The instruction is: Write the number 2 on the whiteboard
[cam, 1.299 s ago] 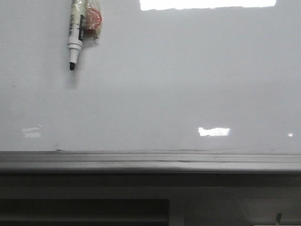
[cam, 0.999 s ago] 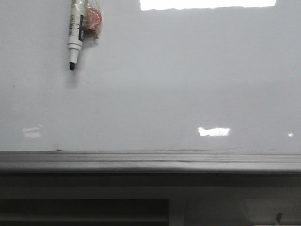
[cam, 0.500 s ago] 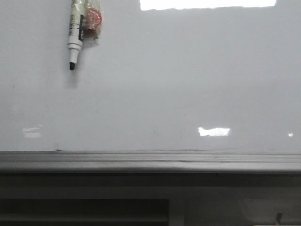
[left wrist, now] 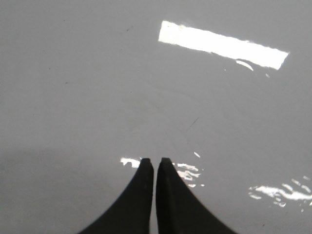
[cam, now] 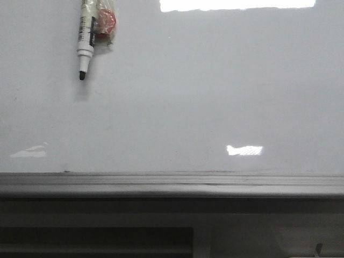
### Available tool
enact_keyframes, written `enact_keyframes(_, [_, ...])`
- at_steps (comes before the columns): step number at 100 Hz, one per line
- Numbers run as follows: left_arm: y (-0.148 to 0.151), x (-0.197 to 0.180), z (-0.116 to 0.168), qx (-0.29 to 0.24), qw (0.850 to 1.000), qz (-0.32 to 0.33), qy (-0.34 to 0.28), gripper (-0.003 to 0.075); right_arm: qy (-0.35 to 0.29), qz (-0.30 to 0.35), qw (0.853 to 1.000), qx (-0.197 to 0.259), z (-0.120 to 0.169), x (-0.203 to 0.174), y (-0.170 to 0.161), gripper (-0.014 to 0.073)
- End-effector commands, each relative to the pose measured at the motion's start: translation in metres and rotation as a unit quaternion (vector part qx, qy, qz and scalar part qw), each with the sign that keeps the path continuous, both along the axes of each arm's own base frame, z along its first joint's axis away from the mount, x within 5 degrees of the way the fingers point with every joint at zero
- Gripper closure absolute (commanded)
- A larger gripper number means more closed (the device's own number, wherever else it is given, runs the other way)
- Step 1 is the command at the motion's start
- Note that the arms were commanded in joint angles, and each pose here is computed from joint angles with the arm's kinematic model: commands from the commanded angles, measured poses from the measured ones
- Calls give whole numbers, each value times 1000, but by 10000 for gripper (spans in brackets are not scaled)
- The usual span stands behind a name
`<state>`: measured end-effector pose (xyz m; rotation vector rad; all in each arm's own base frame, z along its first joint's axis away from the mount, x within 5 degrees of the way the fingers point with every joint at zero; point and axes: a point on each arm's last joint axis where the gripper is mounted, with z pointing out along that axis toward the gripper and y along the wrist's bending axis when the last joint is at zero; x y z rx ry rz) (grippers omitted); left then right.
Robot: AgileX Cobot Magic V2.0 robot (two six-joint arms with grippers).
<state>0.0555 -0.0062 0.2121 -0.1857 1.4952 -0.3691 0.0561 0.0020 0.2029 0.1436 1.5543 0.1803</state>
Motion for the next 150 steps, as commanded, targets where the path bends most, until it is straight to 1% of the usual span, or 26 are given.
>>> enact_keyframes(1, [5, -2, 4, -70, 996, 18, -44, 740, -45, -15, 997, 54, 1, -1, -3, 651])
enact_keyframes(9, [7, -3, 8, -123, 991, 23, -53, 741, -51, -15, 991, 125, 3, -1, -4, 651])
enact_keyframes(14, [8, -3, 10, -155, 986, 21, -53, 741, -54, -14, 986, 155, 5, -1, -4, 651])
enact_keyframes(26, [5, -6, 21, -156, 987, 1, -49, 741, -53, -2, 986, 158, 15, -3, -2, 651])
enact_keyframes(35, [-1, -9, 36, -126, 991, -27, -39, 741, -33, 21, 990, 136, 30, -6, 3, 651])
enact_keyframes(46, [-8, -10, 57, -70, 996, -56, -3, 741, 27, 45, 995, 90, 48, -4, 9, 651])
enact_keyframes(57, [-16, -5, 78, 5, 994, -91, 51, 741, 111, 69, 990, 59, 62, 3, 14, 651])
enact_keyframes(63, [-20, 2, 86, 42, 989, -114, 80, 740, 133, 78, 987, 46, 74, 8, 15, 651])
enact_keyframes(66, [-22, 3, 90, 46, 988, -120, 83, 740, 144, 80, 985, 45, 76, 11, 16, 651])
enact_keyframes(76, [-29, 13, 99, 26, 982, -160, 98, 739, 150, 91, 984, 42, 90, 18, 17, 637])
enact_keyframes(81, [-34, 18, 100, 40, 977, -184, 104, 738, 151, 101, 983, 31, 94, 21, 19, 595])
enact_keyframes(84, [-37, 21, 100, 43, 973, -198, 106, 733, 151, 109, 982, 24, 96, 22, 20, 541])
enact_keyframes(90, [-44, 25, 100, 32, 967, -230, 110, 685, 155, 125, 980, 19, 97, 24, 23, 414])
enact_keyframes(93, [-47, 29, 100, 31, 964, -241, 111, 647, 157, 131, 979, 21, 97, 24, 24, 315])
enact_keyframes(95, [-50, 31, 100, 26, 961, -250, 113, 613, 158, 136, 978, 22, 97, 24, 25, 274])
enact_keyframes(98, [-52, 34, 100, 20, 959, -259, 113, 561, 160, 142, 977, 23, 97, 24, 26, 183])
enact_keyframes(101, [-56, 37, 100, 12, 956, -269, 114, 486, 160, 149, 975, 26, 97, 24, 27, 120])
enact_keyframes(103, [-57, 39, 100, 9, 955, -272, 114, 454, 160, 153, 975, 26, 97, 24, 28, 102])
enact_keyframes(107, [-62, 43, 100, -2, 952, -284, 116, 339, 159, 158, 974, 29, 97, 23, 29, 81])
enact_keyframes(110, [-64, 46, 99, 0, 951, -286, 117, 297, 159, 162, 974, 30, 97, 23, 29, 88])
enact_keyframes(112, [-67, 49, 98, -3, 949, -291, 120, 253, 156, 163, 974, 31, 98, 23, 29, 93])
enact_keyframes(115, [-68, 52, 97, -3, 948, -293, 122, 224, 156, 165, 973, 31, 98, 23, 30, 102])
enact_keyframes(119, [-73, 56, 97, -1, 945, -301, 127, 214, 153, 166, 974, 32, 98, 23, 30, 114])
enact_keyframes(126, [-80, 64, 98, 4, 940, -312, 135, 232, 151, 165, 974, 33, 99, 23, 30, 131])
enact_keyframes(141, [-94, 84, 104, 26, 934, -324, 147, 280, 149, 164, 975, 33, 99, 24, 30, 131])
enact_keyframes(150, [-103, 97, 104, 26, 928, -334, 165, 281, 149, 165, 975, 33, 99, 24, 30, 131])
